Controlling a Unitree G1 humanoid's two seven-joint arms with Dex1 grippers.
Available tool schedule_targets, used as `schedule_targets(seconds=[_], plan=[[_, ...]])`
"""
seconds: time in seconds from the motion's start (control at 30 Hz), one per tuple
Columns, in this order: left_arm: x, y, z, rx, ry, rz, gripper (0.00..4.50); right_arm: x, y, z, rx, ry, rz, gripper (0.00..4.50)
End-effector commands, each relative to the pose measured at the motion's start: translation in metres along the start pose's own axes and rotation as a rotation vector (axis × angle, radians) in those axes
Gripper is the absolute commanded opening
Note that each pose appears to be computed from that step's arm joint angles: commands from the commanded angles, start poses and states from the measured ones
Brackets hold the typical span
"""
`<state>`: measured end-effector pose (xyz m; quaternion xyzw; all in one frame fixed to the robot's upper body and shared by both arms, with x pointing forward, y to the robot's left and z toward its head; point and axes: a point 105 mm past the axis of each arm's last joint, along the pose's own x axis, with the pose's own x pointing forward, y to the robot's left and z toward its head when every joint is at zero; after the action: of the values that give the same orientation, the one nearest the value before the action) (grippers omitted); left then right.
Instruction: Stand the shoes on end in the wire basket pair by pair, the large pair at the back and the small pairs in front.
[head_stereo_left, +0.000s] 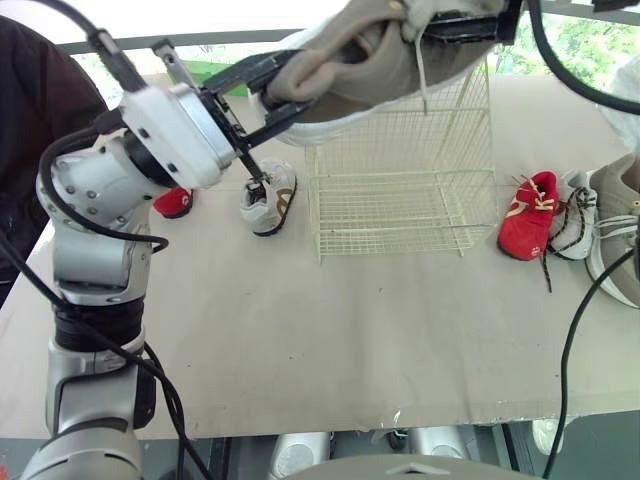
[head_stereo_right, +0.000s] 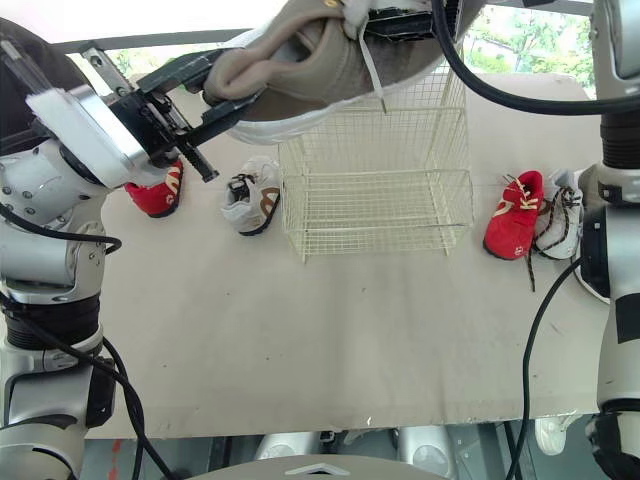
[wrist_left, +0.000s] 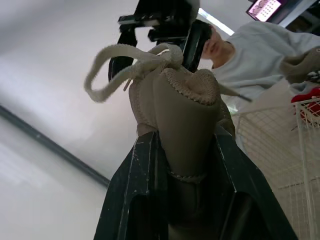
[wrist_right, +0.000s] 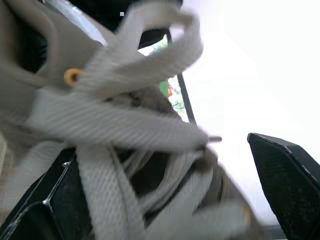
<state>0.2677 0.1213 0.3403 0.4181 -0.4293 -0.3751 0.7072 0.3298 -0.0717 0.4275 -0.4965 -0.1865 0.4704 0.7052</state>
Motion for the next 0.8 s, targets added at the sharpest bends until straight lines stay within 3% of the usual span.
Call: schedule_targets(seconds=[0.03,0.13,0.4,0.47,0.53,0.6,0.67,0.8], plan=[[0.006,0.001,0.023,0.136,-0.110,-0.063,0.67,-0.001,-0.001,-0.008,-0.062,0.100,0.059,4.50],[0.008,0.000,0.025,0.179,-0.133,-0.086,0.67,0.001,0.008,-0.020,-0.058,0.143,0.128,3.66],[0.007,0.010,0.020,0.237,-0.122,-0.049,0.67,0.001,0.017,-0.029,-0.079,0.155,0.141,0.01],[0.006,0.016,0.018,0.226,-0.111,-0.016,0.67,0.000,0.014,-0.027,-0.044,0.131,0.108,0.00],[0.002,0.037,0.012,0.101,-0.089,0.105,0.67,-0.003,0.007,-0.021,0.025,0.089,0.051,0.00],[-0.004,0.066,0.004,-0.077,-0.068,0.274,1.68,-0.007,-0.002,-0.016,0.097,0.053,-0.017,0.00],[-0.015,0.095,-0.008,-0.461,-0.123,0.466,2.56,-0.013,-0.012,-0.014,0.220,0.013,-0.102,0.00],[-0.038,0.109,-0.020,-0.888,-0.247,0.697,4.32,-0.022,-0.023,-0.011,0.378,-0.061,-0.222,0.00]])
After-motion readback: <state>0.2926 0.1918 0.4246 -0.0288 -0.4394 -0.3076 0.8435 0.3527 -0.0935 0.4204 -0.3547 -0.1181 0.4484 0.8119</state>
